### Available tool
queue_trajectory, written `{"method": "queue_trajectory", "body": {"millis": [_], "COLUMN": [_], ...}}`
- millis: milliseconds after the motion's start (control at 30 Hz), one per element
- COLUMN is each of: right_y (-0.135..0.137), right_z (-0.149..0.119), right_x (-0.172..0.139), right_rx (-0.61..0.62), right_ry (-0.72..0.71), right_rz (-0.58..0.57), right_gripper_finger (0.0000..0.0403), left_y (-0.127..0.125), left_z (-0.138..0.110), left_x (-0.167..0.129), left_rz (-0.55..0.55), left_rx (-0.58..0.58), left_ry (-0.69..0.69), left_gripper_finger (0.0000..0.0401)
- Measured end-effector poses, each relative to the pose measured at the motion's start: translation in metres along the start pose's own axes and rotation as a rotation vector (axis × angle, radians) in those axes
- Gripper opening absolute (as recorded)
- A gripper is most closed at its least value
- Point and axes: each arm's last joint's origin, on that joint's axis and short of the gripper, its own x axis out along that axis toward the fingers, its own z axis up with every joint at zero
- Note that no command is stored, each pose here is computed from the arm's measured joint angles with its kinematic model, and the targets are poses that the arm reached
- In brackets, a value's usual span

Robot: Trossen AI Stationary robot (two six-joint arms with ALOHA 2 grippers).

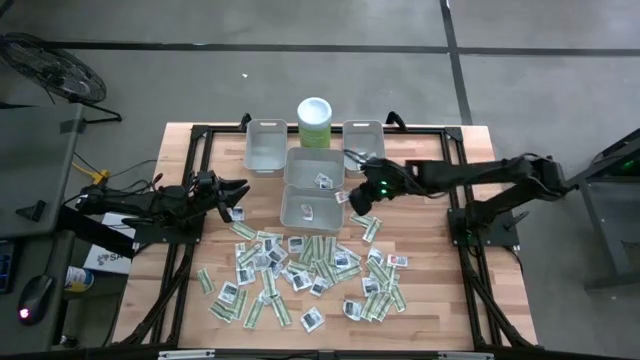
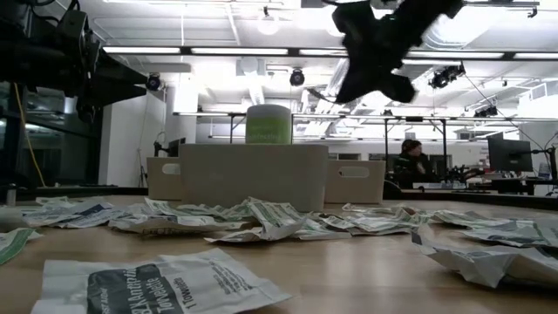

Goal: Pick & Place First Aid Supplies
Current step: Put the ointment pack into the bottom center bin

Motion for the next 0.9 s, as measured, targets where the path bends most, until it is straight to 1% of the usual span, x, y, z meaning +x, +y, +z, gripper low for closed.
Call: {"method": "queue_trajectory", "body": {"millis": [100, 267, 500, 767, 900], "right_y": [0.008, 0.02, 0.036, 0.044, 0.043], "right_z": [0.013, 0.027, 0.038, 0.043, 0.042], "right_x": [0.014, 0.044, 0.083, 0.102, 0.104], "right_rx": [-0.091, -0.239, -0.466, -0.686, -0.731], "right_ry": [0.077, 0.196, 0.307, 0.415, 0.42], "right_rz": [-0.031, -0.082, -0.067, -0.04, -0.02], "right_gripper_finger": [0.0, 0.0, 0.0, 0.0, 0.0], "left_y": [0.0, 0.0, 0.0, 0.0, 0.0], "left_z": [0.0, 0.0, 0.0, 0.0, 0.0], "left_x": [0.0, 0.0, 0.0, 0.0, 0.0], "left_rz": [0.0, 0.0, 0.0, 0.0, 0.0], "left_rx": [0.0, 0.0, 0.0, 0.0, 0.0], "left_ry": [0.0, 0.0, -0.001, 0.0, -0.001], "left_gripper_finger": [0.0131, 0.0131, 0.0131, 0.0131, 0.0131]}}
